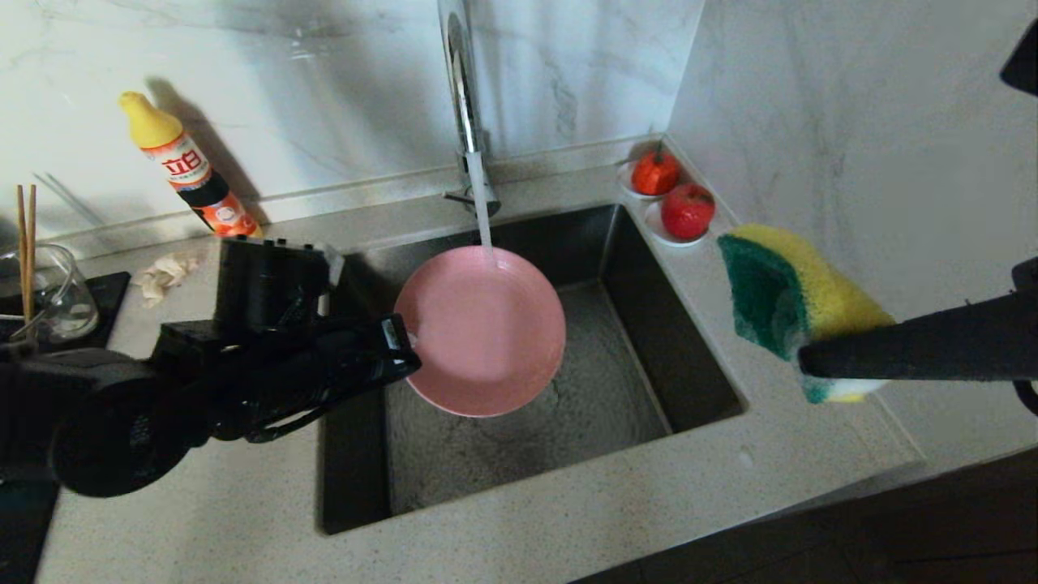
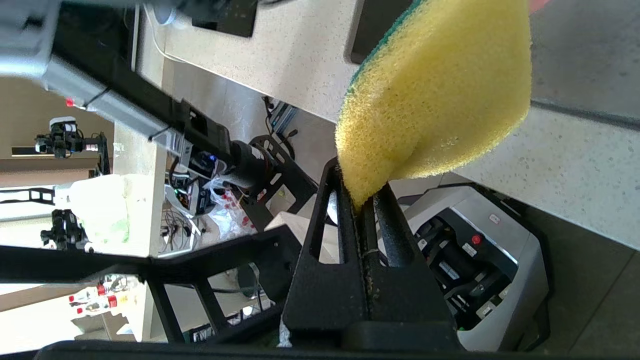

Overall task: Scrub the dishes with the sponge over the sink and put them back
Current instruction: Rinse the plate

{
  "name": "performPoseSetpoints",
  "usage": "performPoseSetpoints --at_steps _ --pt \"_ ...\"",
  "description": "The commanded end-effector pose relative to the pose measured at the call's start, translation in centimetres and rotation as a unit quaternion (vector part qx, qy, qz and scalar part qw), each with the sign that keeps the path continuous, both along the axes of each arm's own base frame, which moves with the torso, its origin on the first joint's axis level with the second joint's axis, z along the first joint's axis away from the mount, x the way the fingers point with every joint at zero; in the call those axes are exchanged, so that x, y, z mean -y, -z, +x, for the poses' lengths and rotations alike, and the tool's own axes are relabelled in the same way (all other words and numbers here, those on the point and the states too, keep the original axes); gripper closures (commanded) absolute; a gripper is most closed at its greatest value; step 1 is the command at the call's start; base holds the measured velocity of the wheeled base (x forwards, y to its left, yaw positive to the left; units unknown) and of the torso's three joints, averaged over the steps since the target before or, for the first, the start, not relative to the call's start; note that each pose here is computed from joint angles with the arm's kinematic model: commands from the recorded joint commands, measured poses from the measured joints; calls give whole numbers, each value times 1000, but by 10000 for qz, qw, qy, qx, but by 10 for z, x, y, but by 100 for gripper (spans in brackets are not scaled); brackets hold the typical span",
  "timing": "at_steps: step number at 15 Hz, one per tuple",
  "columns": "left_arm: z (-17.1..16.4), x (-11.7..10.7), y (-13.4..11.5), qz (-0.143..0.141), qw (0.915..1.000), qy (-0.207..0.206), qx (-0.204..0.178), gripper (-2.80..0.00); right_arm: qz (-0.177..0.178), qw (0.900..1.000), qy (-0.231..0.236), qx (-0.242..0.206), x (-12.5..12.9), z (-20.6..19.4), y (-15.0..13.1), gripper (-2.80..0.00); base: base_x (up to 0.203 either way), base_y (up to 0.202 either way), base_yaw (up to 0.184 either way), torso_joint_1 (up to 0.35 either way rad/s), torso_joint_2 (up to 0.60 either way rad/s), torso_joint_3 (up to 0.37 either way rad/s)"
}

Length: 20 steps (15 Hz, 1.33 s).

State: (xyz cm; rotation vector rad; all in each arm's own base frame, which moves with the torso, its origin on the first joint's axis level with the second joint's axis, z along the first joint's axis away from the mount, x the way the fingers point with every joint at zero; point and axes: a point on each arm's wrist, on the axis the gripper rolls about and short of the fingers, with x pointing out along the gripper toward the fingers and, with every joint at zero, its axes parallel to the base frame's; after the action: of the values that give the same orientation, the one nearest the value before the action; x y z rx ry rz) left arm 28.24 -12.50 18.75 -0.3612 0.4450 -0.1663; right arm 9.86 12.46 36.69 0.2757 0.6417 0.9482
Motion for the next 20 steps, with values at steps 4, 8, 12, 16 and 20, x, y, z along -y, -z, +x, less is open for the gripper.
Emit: performPoseSetpoints --at_steps 4,8,12,16,20 --pt "55 10 11 -340 9987 -352 -123 0 -95 9999 44 -91 4 -2 9 0 0 0 0 0 0 0" --pt "68 15 7 -617 9973 -404 -61 0 -133 9998 50 -119 4 -1 11 0 0 0 0 0 0 0" --pt "79 20 5 -706 9967 -387 -137 0 -139 9998 49 -120 4 -2 12 0 0 0 0 0 0 0" --pt "85 24 7 -884 9949 -362 -315 0 -156 9998 50 -117 4 -1 13 0 0 0 0 0 0 0" --pt "83 25 5 -1092 9927 -240 -457 0 -178 9997 49 -135 4 -1 14 0 0 0 0 0 0 0"
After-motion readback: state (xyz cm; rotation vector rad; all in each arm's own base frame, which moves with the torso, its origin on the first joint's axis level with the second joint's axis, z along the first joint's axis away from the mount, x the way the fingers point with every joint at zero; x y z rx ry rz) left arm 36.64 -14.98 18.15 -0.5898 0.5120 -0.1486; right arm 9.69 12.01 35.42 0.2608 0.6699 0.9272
